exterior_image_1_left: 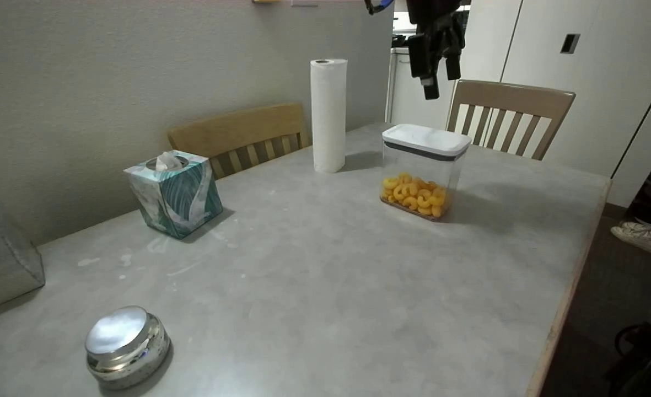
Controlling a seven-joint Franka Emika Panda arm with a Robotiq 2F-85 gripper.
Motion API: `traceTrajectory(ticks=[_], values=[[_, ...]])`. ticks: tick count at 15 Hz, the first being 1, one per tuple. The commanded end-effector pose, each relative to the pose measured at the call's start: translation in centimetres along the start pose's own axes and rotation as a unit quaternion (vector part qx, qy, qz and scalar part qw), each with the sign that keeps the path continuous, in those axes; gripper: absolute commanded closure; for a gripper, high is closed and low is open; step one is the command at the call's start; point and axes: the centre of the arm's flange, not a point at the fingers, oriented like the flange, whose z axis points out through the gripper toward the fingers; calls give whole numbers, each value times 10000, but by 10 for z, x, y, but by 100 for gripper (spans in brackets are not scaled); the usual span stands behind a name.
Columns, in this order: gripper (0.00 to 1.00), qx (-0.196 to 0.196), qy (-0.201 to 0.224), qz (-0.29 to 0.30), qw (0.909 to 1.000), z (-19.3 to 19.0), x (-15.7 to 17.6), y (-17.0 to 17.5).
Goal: Put the lid on the container and press the top
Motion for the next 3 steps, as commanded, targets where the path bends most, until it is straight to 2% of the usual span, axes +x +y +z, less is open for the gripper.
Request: traceTrajectory(ticks=[1,3], values=[[0,0,-1,-1,10000,0,0,0],[0,0,-2,-1,10000,0,0,0]])
